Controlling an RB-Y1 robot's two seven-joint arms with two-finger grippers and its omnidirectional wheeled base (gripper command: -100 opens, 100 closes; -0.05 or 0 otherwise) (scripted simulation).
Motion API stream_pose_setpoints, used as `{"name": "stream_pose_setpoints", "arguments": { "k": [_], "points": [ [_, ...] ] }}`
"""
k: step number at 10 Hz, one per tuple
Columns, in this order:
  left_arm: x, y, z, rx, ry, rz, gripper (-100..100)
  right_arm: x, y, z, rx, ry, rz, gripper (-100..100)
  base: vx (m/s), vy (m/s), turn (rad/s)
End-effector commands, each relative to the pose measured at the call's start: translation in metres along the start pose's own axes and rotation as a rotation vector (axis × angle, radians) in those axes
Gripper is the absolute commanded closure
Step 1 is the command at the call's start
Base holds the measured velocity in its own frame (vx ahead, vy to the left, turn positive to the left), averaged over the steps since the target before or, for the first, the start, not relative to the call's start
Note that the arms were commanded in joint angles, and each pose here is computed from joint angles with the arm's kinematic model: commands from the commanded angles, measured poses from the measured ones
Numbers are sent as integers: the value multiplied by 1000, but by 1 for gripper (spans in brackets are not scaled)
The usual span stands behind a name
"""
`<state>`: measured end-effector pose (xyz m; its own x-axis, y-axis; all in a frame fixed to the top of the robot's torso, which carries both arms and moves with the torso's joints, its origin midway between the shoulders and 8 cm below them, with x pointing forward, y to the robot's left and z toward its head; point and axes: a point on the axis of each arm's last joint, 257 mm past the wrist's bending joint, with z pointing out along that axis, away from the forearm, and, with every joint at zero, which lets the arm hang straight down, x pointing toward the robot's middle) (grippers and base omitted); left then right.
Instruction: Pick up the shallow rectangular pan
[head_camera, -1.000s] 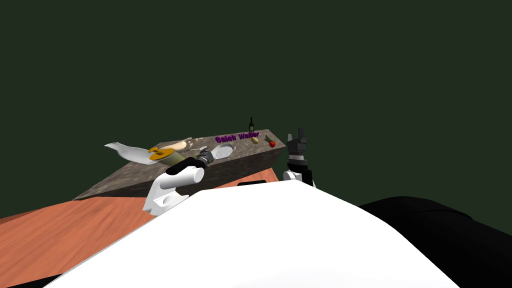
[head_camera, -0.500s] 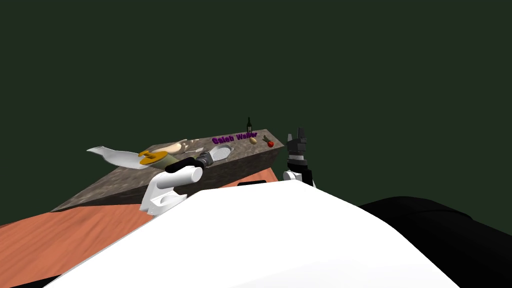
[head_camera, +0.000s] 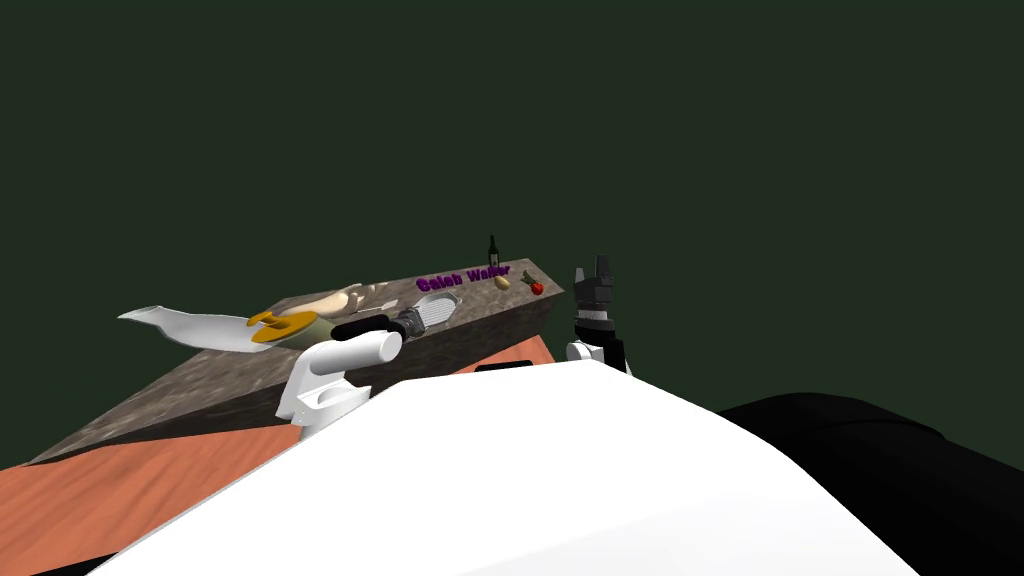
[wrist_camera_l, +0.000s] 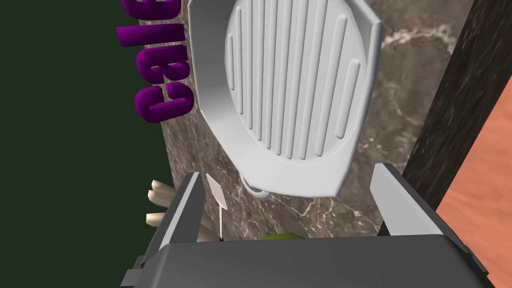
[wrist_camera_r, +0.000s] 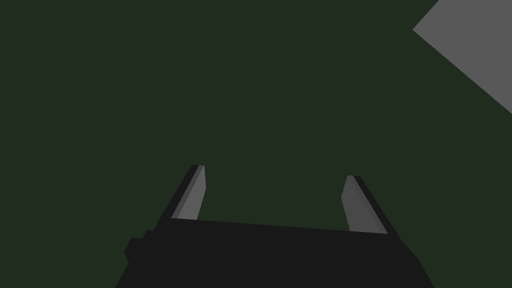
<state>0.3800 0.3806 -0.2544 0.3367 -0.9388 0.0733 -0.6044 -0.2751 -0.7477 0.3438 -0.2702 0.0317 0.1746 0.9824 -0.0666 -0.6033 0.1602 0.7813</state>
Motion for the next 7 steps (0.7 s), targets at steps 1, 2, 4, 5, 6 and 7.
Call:
{"name": "stream_pose_setpoints", "arguments": {
  "k": [1, 2, 4, 5, 6, 7],
  "points": [
    [-4, 9, 0, -39, -12, -7, -100, 0, 0, 0, 0, 0, 0, 0, 21, -8, -56],
    [-9, 13, 0, -66, -22, -18, -100, 0, 0, 0, 0, 0, 0, 0, 29, -12, -130],
    [-16, 24, 0, -115, -39, -27, -100, 0, 0, 0, 0, 0, 0, 0, 26, -5, -68],
    [-16, 26, -1, -123, -41, -27, -100, 0, 0, 0, 0, 0, 0, 0, 21, -1, -56],
    [-22, 33, -1, -160, -55, -36, -100, 0, 0, 0, 0, 0, 0, 0, 24, 1, -117],
    [-27, 38, -2, -184, -65, -44, -100, 0, 0, 0, 0, 0, 0, 0, 36, 2, -156]
  ]
}}
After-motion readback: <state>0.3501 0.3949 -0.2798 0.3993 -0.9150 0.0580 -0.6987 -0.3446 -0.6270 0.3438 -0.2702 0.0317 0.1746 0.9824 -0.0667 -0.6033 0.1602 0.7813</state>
